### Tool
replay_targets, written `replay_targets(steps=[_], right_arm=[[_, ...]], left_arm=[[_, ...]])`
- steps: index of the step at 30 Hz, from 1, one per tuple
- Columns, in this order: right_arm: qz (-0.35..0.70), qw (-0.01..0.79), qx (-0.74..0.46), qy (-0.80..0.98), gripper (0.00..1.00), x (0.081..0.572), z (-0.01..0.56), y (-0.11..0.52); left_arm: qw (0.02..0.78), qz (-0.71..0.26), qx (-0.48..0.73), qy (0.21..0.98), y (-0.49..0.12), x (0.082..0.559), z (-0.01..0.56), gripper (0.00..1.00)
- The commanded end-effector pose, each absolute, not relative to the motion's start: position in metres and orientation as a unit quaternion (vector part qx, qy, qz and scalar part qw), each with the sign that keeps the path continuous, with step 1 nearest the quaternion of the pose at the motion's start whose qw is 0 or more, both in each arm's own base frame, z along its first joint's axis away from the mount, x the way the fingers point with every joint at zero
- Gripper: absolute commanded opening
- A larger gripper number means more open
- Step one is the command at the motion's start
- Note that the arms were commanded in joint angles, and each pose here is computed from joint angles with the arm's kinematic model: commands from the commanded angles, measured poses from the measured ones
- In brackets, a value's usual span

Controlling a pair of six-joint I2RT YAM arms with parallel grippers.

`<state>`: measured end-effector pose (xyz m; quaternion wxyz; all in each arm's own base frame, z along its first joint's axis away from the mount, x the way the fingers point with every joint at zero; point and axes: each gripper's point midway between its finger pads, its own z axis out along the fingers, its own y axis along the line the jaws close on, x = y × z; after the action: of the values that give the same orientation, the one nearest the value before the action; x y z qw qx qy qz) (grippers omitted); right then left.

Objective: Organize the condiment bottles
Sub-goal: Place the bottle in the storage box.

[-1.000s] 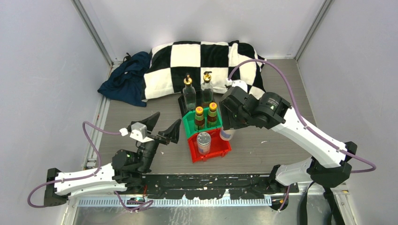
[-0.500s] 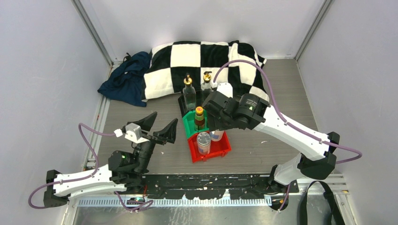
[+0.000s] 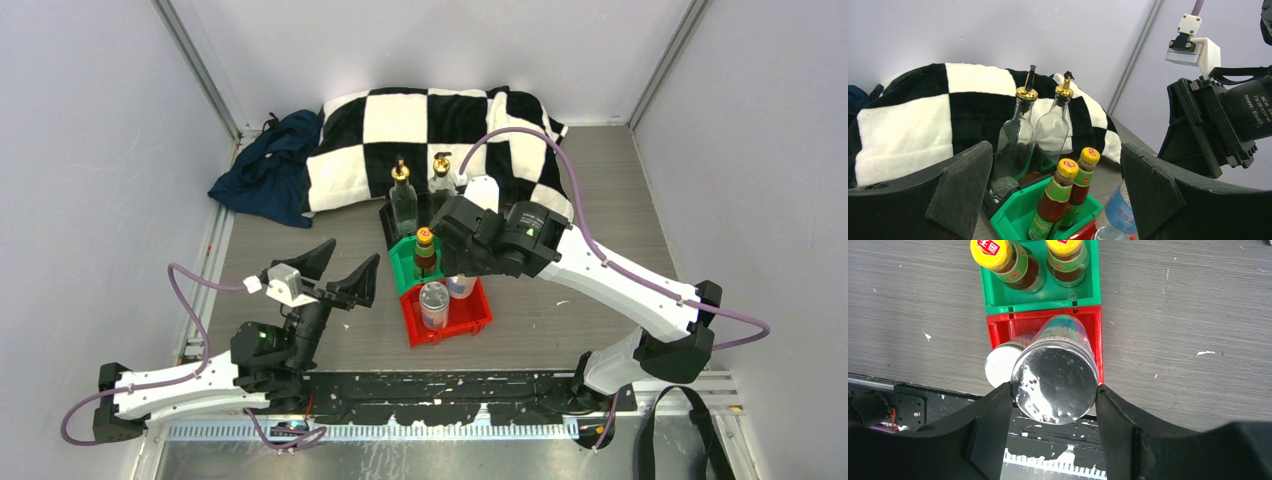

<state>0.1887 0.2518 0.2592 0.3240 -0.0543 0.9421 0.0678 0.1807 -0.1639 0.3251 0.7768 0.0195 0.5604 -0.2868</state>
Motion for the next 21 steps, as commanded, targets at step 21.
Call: replay_targets(steps=[21], right_arm=[[0.094,0.353,-0.025,0.931,0.01,0.193,0.262,0.25]], left_arm=[[0.774,-0.301,0.008,0.557,-0.162,0.179,0.327,1.0]])
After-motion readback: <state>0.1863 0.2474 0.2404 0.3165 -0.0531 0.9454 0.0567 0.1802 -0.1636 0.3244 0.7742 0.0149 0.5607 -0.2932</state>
